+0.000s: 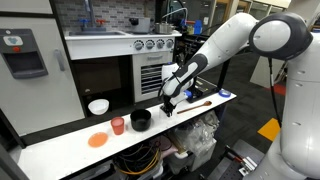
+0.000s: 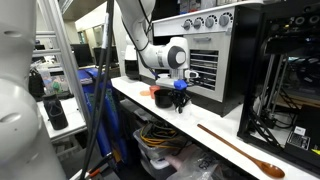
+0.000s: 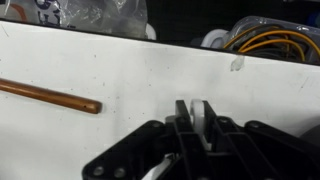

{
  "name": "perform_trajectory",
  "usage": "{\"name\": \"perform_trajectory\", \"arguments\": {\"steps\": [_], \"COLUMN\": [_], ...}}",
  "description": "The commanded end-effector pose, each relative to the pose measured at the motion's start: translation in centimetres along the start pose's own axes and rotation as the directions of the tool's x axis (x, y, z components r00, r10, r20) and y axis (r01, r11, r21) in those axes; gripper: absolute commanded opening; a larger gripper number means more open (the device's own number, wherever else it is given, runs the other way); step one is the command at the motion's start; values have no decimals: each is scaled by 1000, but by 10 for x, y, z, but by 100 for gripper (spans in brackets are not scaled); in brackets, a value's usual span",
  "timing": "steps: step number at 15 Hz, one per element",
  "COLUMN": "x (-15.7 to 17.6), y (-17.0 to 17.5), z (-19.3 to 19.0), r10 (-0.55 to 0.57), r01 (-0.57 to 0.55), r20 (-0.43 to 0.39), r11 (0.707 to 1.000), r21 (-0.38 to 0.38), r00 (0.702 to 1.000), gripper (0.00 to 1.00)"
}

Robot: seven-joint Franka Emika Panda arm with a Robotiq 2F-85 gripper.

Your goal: Pour the contents of the white cup into the bowl

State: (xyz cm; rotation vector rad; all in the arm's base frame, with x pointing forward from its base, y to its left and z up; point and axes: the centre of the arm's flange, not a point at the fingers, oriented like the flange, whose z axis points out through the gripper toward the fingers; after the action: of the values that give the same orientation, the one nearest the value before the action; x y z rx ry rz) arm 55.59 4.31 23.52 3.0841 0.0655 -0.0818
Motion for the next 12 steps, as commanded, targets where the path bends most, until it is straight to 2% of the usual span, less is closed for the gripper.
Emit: {"name": "perform_trajectory", "arguments": {"steps": [1, 6, 12], "x": [-3, -7, -15], "y": [-1, 7, 12], "z": [3, -9, -48], "r10": [-6, -9, -57], "r01": [5, 8, 58], "r20": [-16, -12, 12], "r11": [1000, 999, 991], "r21": [-19, -51, -124], "r00": [1000, 1000, 998], "gripper": [0, 2, 2]}}
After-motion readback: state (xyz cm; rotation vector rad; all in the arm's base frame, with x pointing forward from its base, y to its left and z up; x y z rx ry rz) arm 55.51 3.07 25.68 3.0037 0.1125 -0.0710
